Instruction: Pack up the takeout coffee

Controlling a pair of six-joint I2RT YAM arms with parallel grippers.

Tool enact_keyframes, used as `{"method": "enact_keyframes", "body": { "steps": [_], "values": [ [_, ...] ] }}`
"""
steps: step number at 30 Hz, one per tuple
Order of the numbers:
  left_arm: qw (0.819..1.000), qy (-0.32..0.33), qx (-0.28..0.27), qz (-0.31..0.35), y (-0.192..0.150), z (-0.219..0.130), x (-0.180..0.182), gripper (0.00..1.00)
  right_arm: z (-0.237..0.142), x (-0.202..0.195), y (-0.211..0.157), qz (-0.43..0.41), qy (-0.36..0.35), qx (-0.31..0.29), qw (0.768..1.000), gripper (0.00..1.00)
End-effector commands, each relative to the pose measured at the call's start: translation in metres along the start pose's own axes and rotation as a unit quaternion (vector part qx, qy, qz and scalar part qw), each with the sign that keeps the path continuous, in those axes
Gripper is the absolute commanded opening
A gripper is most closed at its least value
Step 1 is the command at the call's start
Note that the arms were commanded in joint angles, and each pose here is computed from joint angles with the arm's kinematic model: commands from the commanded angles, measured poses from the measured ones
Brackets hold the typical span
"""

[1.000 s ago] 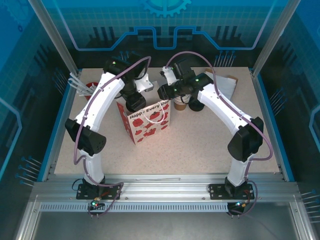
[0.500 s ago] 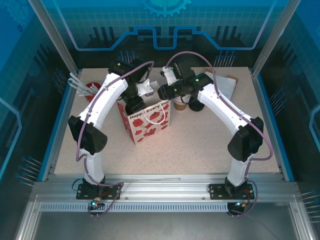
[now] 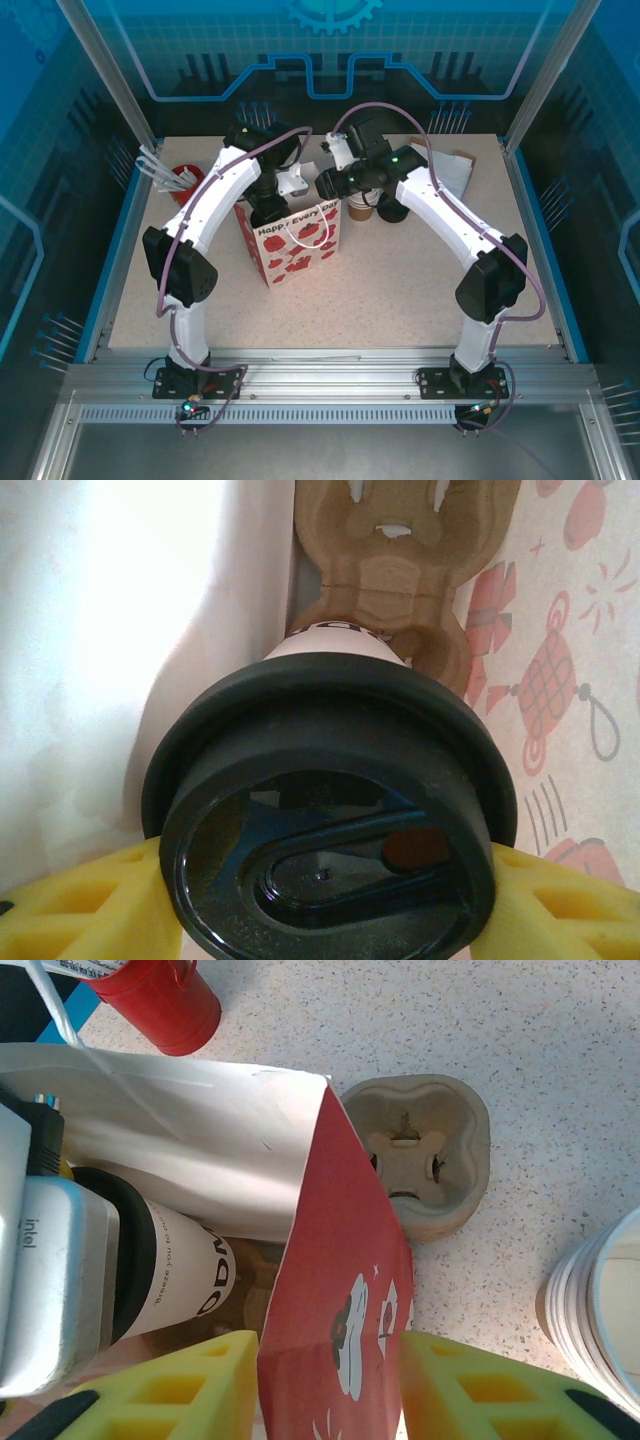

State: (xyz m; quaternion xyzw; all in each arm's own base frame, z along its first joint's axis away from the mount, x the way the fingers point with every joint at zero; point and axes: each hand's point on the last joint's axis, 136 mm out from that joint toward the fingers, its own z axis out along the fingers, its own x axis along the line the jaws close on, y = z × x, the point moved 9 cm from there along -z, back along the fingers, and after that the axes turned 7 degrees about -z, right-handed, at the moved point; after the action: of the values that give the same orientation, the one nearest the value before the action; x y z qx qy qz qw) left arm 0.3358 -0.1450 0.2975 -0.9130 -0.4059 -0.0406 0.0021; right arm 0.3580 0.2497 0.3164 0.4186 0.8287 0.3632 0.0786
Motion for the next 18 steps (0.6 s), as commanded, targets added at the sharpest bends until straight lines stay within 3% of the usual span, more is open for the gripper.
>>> {"method": "enact_keyframes", "body": {
  "steps": [1,18],
  "values": [
    [1.000,0.001,0.017,0.010,0.000,0.010,0.002,0.49,-0.015,0.001,0.003,0.000,0.013,-0.014,1.000,0.45],
    [1.000,-0.010,0.011,0.014,-0.004,0.025,0.003,0.49,-0.027,-0.002,0.005,0.014,0.035,-0.033,0.999,0.49]
  ]
}}
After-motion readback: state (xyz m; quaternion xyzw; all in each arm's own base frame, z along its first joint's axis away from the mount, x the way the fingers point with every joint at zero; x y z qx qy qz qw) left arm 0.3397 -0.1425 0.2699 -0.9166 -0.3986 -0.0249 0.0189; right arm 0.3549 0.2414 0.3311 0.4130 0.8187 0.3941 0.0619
